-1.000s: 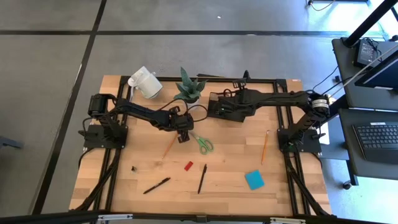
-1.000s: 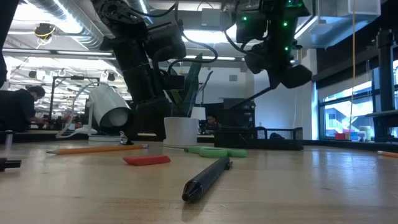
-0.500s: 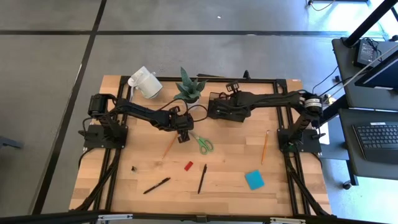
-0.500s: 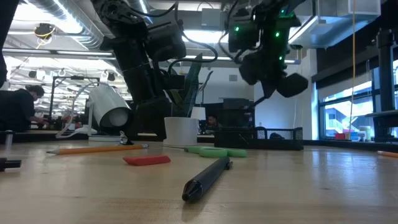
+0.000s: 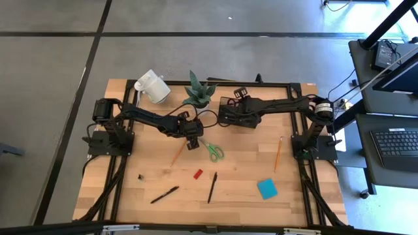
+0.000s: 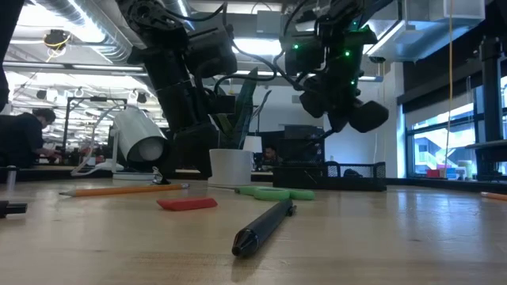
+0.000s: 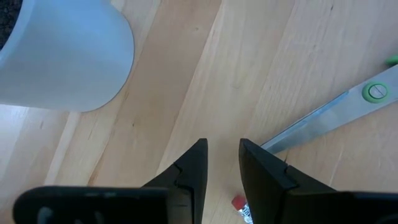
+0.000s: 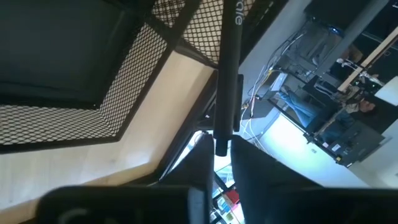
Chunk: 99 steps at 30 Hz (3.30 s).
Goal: Pick and place office supplies into organizer
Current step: Put the top black pen into the desk organizer, then put the top black binder clip into the desk organizer
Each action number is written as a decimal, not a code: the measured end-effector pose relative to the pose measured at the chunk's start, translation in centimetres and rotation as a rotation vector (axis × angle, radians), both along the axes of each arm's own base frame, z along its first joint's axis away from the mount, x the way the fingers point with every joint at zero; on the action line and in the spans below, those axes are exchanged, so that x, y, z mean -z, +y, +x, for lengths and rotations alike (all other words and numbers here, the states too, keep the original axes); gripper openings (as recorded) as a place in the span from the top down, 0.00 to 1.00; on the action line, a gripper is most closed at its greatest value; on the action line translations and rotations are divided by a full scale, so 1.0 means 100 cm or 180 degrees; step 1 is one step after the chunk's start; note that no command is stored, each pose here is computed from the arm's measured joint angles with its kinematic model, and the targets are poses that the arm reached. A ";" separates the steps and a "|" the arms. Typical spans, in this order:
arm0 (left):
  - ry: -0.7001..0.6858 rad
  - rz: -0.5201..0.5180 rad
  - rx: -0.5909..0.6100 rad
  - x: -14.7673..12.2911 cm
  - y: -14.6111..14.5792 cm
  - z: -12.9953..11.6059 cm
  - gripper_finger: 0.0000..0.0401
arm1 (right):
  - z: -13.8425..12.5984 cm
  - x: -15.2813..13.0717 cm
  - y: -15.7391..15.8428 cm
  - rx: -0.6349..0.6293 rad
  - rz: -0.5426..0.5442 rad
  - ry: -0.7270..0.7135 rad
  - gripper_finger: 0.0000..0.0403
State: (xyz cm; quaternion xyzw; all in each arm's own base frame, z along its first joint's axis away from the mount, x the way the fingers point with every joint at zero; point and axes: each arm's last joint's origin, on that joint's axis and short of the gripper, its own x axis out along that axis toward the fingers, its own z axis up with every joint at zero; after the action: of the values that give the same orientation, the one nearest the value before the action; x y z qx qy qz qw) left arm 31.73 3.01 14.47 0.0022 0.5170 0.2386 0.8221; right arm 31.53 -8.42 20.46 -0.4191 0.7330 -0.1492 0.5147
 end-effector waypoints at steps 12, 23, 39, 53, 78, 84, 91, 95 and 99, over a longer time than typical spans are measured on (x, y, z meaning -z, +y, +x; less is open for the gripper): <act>0.0014 0.0012 0.0029 0.000 0.000 0.000 0.79 | 0.004 -0.006 -0.001 0.0007 -0.0040 -0.0090 0.67; 0.0386 0.0361 0.0099 -0.015 0.001 -0.016 0.79 | 0.017 -0.072 0.024 0.0185 0.0317 -0.1295 0.64; 0.1511 0.1061 0.1405 -0.038 -0.012 -0.043 0.73 | -0.055 -0.052 0.056 0.0013 0.1208 -0.3023 0.64; 0.1935 0.0794 0.1422 0.004 0.004 -0.076 0.65 | -0.093 -0.036 0.058 -0.0072 0.1210 -0.3717 0.64; 0.1636 0.0995 0.1410 0.008 0.010 -0.069 0.83 | -0.092 -0.038 0.053 -0.0019 0.1169 -0.3828 0.64; 0.1594 0.0921 0.1327 0.008 0.014 -0.069 0.94 | -0.092 -0.038 0.053 0.0033 0.1190 -0.3872 0.64; 0.1460 0.0838 0.1350 0.008 0.015 -0.066 0.98 | -0.092 -0.038 0.053 0.0032 0.1191 -0.3871 0.64; 0.1400 0.0841 0.1361 0.007 0.014 -0.065 0.99 | -0.092 -0.038 0.053 0.0033 0.1190 -0.3870 0.64; 0.1354 0.0869 0.1423 0.007 0.010 -0.063 0.99 | -0.092 -0.038 0.053 0.0033 0.1191 -0.3869 0.64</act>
State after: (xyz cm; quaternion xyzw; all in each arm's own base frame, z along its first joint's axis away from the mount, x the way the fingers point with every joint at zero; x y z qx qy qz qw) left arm 25.47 4.00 13.76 0.2754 0.6269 0.1137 0.7199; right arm 22.37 -3.12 24.28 -0.1590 0.3257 -0.2322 0.9026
